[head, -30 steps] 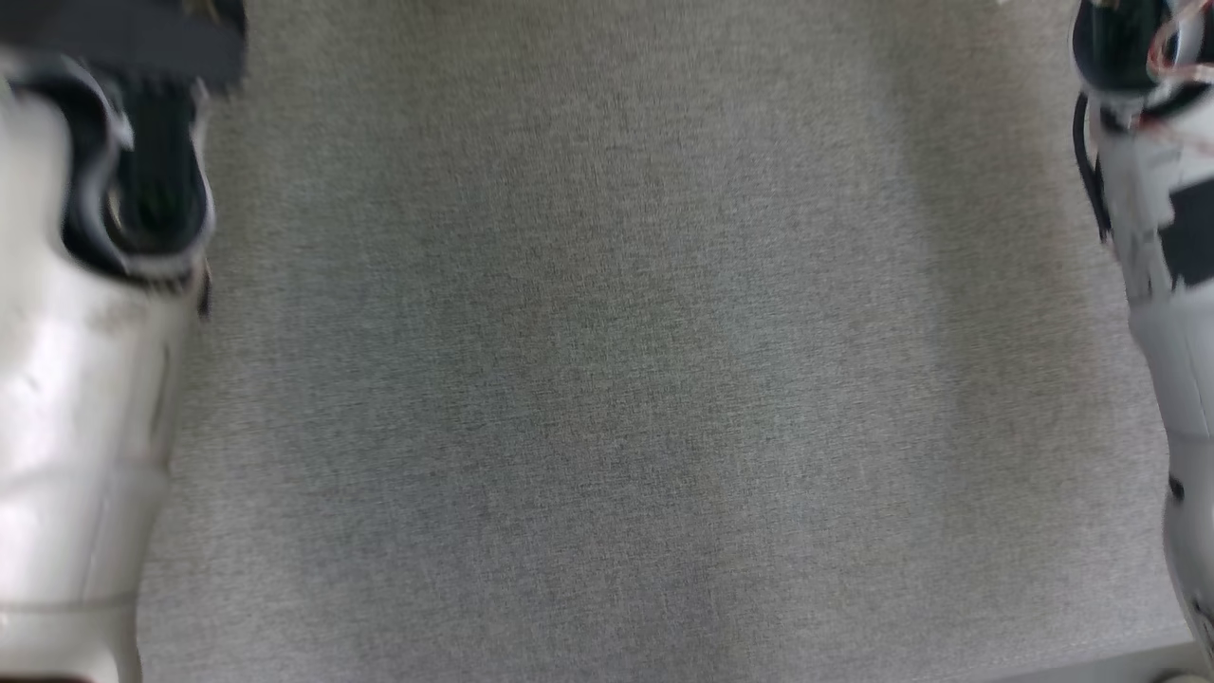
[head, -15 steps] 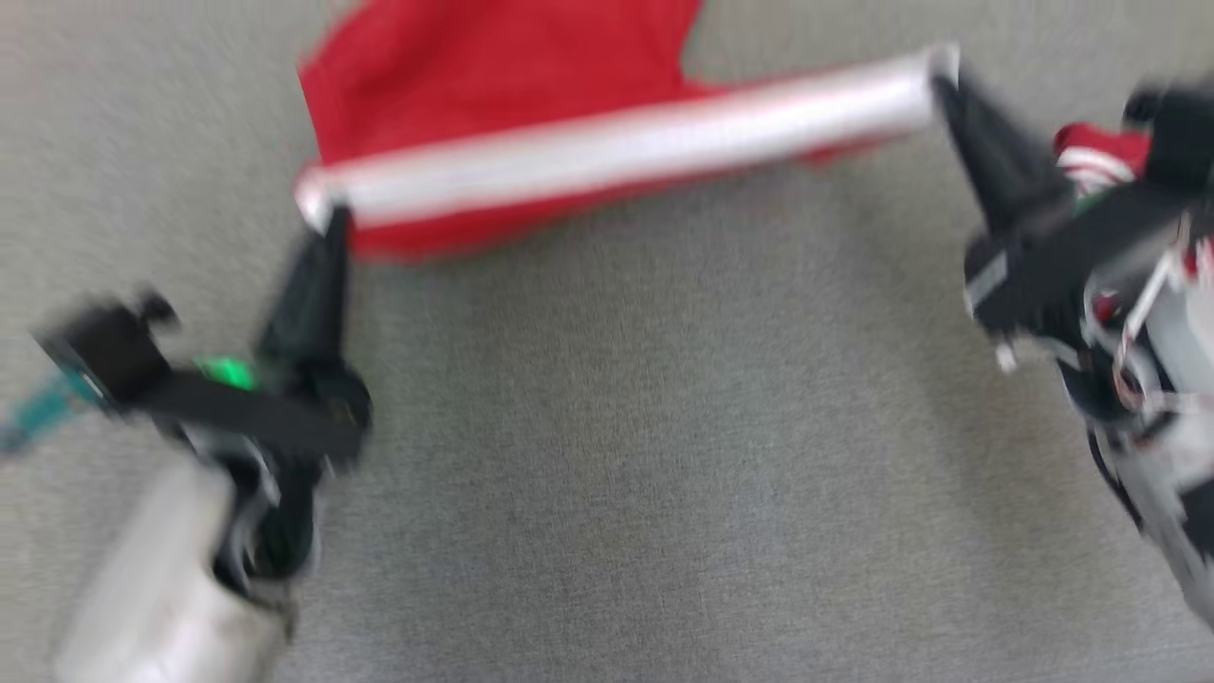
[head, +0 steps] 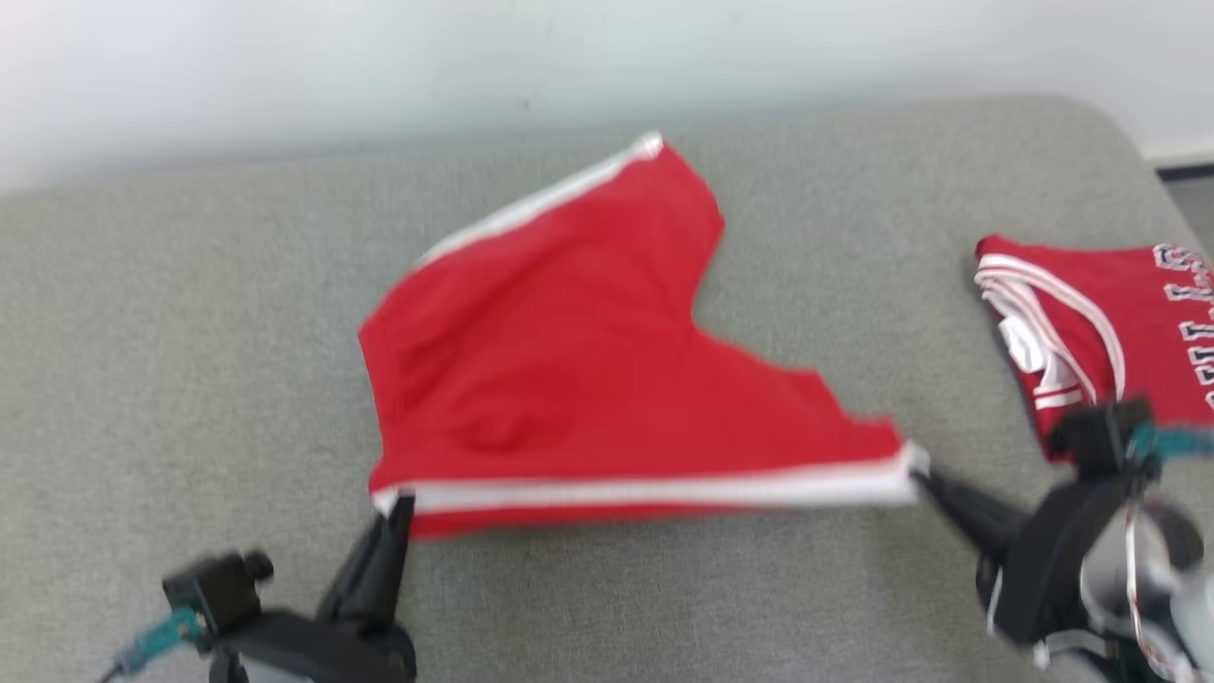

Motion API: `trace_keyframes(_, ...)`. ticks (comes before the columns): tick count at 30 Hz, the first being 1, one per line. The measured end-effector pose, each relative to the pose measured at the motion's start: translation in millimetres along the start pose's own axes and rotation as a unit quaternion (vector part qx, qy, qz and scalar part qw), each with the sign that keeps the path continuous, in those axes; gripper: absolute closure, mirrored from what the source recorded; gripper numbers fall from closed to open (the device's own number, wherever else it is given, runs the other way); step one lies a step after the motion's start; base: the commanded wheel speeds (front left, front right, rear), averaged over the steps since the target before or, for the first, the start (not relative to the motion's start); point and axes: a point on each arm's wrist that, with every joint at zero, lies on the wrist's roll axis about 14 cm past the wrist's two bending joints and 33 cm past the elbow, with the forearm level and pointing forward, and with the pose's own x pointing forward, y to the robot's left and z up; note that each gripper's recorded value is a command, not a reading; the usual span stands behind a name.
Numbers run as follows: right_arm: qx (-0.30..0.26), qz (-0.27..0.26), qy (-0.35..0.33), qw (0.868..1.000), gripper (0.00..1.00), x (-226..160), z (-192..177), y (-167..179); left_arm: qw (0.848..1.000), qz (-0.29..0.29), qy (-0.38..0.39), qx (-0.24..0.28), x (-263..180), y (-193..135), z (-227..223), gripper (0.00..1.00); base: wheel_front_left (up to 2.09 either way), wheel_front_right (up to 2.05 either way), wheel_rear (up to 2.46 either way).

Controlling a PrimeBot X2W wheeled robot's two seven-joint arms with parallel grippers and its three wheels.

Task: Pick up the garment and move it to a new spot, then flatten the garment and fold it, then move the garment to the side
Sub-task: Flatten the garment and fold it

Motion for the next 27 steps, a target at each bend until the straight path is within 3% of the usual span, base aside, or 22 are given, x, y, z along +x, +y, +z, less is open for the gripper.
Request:
trace_keyframes(6,0.039,-0.004,0.073,0.997,1.00,-36,-50,13,0.999,0.026,0.039,0.013,-33,4,-17,1.00,0.00,0.00,0.00)
trace_keyframes(16,0.078,-0.010,0.152,0.985,1.00,-76,-94,33,0.989,0.052,0.134,0.030,-82,8,-54,1.00,0.00,0.00,0.00)
trace_keyframes(27,0.001,-0.010,0.043,0.999,1.00,-44,-15,33,0.994,0.030,0.101,0.015,-67,-11,-35,1.00,0.00,0.00,0.00)
